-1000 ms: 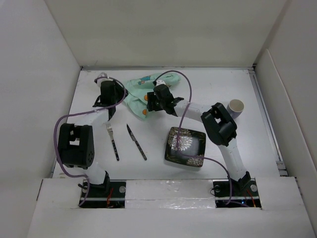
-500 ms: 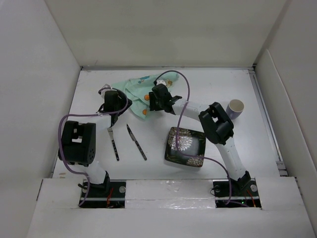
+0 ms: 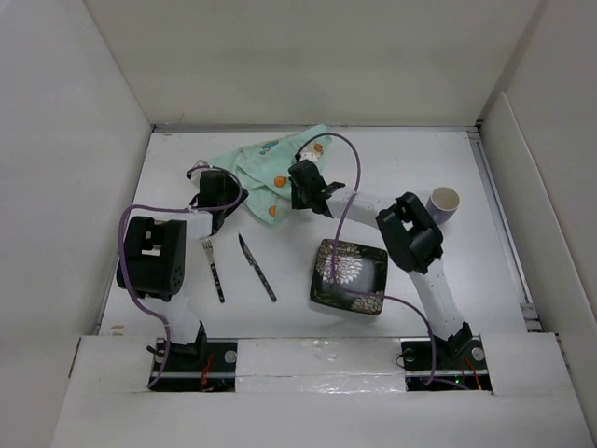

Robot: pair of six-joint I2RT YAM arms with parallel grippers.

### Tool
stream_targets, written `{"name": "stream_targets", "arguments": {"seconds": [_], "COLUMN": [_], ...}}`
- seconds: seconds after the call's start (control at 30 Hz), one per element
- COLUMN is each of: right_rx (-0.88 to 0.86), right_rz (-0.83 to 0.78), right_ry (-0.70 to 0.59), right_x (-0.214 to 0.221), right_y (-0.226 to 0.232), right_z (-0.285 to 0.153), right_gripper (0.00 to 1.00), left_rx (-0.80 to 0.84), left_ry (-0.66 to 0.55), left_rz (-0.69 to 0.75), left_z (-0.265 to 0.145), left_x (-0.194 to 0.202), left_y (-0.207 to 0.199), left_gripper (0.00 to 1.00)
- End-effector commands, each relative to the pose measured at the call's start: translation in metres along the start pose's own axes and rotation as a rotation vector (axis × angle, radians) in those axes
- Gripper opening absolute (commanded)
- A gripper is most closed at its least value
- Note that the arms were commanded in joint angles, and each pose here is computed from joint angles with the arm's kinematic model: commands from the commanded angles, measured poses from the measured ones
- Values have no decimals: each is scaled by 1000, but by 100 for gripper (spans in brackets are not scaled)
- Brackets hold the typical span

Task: Set the dinner table for one person

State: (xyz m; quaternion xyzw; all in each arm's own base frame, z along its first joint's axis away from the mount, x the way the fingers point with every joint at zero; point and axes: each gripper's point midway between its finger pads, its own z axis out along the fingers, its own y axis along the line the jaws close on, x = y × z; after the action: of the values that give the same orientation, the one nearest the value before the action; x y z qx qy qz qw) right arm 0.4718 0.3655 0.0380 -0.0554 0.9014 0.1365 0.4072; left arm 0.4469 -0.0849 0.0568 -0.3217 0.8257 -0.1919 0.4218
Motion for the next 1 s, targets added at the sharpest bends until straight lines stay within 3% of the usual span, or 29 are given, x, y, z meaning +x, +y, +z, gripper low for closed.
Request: {"name": "stream_targets", "arguments": {"seconds": [0.0, 0.17, 0.3, 0.33, 0.43, 0.53, 0.73, 0.97], "right_rx": [33, 82, -31, -34, -34, -59, -68, -7], "right_rz": [18, 6, -1, -14, -87, -148, -241, -292], "right_ry": [-197, -239, -241, -200, -107, -89, 18, 59], "right_x": [-69, -81, -85, -73, -53, -57, -45, -25], "right_y": [-10, -34, -24, -23, -9, 6, 22, 19], "right_z": [-40, -68, -71, -58, -35, -28, -8, -5], "right_gripper": [0, 0, 2, 16, 45, 55, 56, 54], "left_rx": [38, -6, -14, -13, -17, -12, -5, 56], "left_ry": [-94, -87, -110, -111, -125, -148, -195, -200], "left_rz": [-30, -35, -44, -45, -49, -68, -110, -122], "left_z": [-9, -2, -2, -3, -8, -14, -24, -25], "left_x": [-28, -26, -32, -32, -34, -39, -46, -51], "left_y": [-16, -9, -9, -10, -8, -9, -8, -23], "left_gripper": [52, 51, 48, 48, 47, 44, 33, 33]}}
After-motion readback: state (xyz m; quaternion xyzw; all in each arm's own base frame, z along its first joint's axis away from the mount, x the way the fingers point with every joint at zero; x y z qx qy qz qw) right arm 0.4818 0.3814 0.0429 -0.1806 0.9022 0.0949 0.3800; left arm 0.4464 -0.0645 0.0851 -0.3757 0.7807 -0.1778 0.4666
